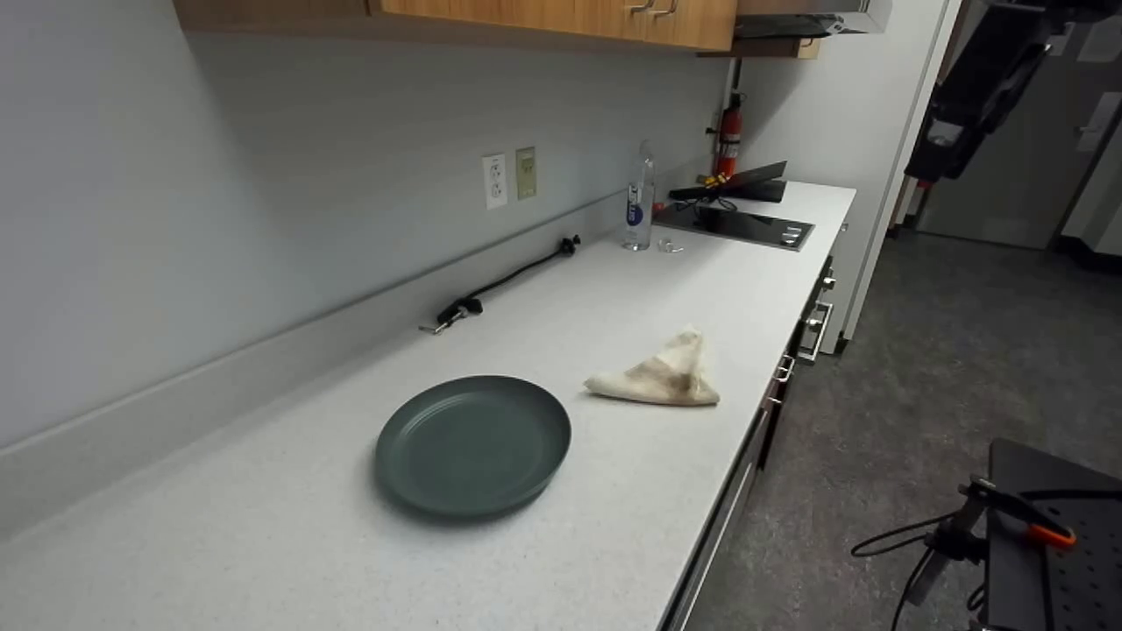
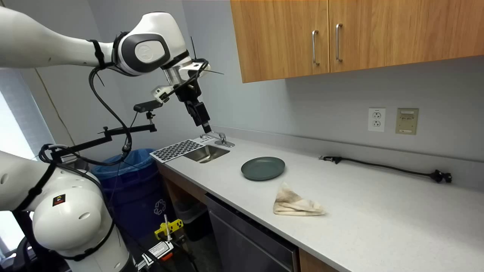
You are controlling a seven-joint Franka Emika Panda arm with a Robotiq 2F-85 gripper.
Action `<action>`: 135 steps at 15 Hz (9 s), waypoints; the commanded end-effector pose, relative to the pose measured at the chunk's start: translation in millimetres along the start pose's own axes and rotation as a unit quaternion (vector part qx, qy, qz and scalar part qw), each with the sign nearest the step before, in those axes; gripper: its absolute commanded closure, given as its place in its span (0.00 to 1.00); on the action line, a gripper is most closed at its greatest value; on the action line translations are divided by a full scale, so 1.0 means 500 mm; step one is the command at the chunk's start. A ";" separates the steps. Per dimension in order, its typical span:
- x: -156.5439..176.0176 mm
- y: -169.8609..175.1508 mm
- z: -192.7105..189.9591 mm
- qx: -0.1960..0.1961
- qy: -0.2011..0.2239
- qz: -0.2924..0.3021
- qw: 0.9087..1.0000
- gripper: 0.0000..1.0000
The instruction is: Unfold the towel
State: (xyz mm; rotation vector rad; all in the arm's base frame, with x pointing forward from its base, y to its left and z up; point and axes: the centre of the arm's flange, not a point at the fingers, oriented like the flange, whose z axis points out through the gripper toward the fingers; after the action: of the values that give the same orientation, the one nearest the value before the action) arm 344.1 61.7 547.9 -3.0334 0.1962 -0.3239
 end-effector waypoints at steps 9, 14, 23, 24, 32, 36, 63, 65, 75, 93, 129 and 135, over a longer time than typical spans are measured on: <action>0.000 0.000 0.000 0.000 0.000 0.000 1.000 0.00; 0.000 0.000 0.000 0.000 0.000 0.000 1.000 0.00; 0.005 0.007 0.010 0.001 -0.006 0.006 1.000 0.00; 0.006 0.012 0.016 0.001 -0.009 0.007 1.000 0.00; 0.007 0.057 0.086 -0.025 -0.033 0.034 0.999 0.00; 0.012 0.085 0.159 -0.050 -0.055 0.038 0.996 0.00; 0.096 0.193 0.410 -0.064 -0.158 0.067 0.983 0.00; 0.130 0.207 0.423 -0.066 -0.142 0.070 0.985 0.00; 0.293 0.278 0.534 -0.109 -0.070 0.105 0.986 0.00; 0.371 0.323 0.643 -0.153 -0.004 0.210 0.966 0.00; 0.509 0.375 0.773 -0.146 -0.010 0.507 0.850 0.39; 0.504 0.374 0.768 -0.152 -0.001 0.511 0.846 0.85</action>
State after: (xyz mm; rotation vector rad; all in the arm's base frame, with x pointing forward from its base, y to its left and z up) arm 643.5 -131.9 204.0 -2.6710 1.8465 -0.1686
